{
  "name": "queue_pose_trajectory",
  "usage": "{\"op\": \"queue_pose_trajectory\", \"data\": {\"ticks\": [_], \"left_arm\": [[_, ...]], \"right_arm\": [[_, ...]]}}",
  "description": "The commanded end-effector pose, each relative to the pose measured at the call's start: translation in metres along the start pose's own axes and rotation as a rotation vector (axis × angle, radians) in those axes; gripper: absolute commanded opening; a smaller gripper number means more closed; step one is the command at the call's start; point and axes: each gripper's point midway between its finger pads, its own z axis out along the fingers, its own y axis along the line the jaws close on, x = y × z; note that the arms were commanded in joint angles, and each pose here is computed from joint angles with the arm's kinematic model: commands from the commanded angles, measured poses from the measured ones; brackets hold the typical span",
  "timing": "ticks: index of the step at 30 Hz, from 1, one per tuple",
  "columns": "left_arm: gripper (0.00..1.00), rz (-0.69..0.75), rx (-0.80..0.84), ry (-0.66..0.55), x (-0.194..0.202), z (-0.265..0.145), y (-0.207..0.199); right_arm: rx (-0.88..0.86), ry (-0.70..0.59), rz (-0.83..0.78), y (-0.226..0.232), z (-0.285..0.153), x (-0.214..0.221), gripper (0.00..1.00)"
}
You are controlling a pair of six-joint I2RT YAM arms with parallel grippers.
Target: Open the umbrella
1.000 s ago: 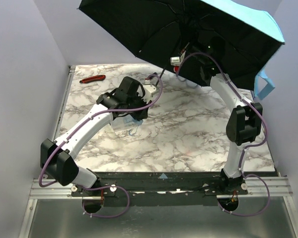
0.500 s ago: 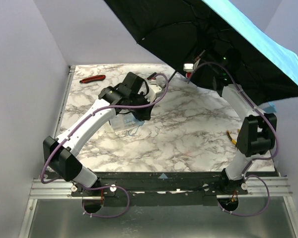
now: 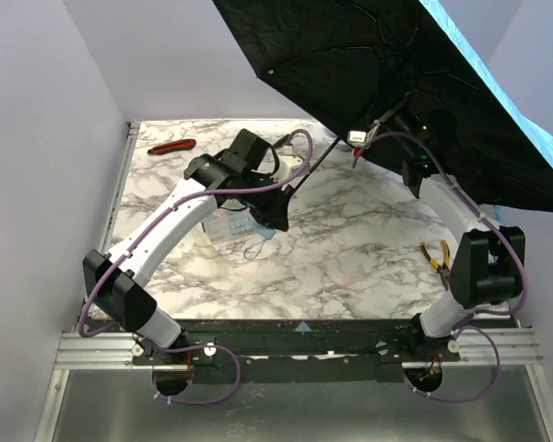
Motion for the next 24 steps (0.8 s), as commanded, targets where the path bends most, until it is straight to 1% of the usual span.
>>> {"op": "queue_pose_trajectory", "data": {"ticks": [1,5,7,10,14,16,18,20,24], "left_arm": [[0.0,0.028,0.098,-0.117,-0.027,-0.019,-0.031],[0.0,-0.014,0.105,-0.156,-0.041,-0.021,-0.031],[0.0,-0.029,0.109,-0.18,-0.047,-0.022,-0.029],[0.0,-0.05,0.115,-0.224,-0.056,-0.026,-0.027],[0.0,-0.091,0.135,-0.26,-0.065,-0.031,-0.024],[0.0,-0.113,0.141,-0.275,-0.068,-0.033,-0.022],[0.0,-0.138,0.145,-0.299,-0.072,-0.035,-0.018],[0.0,-0.153,0.153,-0.325,-0.077,-0.038,-0.015],[0.0,-0.142,0.158,-0.361,-0.084,-0.04,-0.015]], "right_arm": [[-0.13,0.025,0.06,0.04,-0.011,-0.012,0.58],[-0.132,-0.046,0.069,0.039,-0.011,-0.038,0.71],[-0.131,-0.081,0.078,0.038,-0.012,-0.052,0.73],[-0.14,-0.137,0.082,0.041,-0.017,-0.073,0.83],[-0.125,-0.171,0.093,0.037,-0.021,-0.09,0.9],[-0.092,-0.191,0.098,0.027,-0.025,-0.097,0.99],[-0.067,-0.206,0.124,0.013,-0.028,-0.106,1.0],[-0.067,-0.216,0.185,0.001,-0.035,-0.113,1.0],[-0.137,-0.204,0.355,-0.002,-0.057,-0.123,1.0]]}}
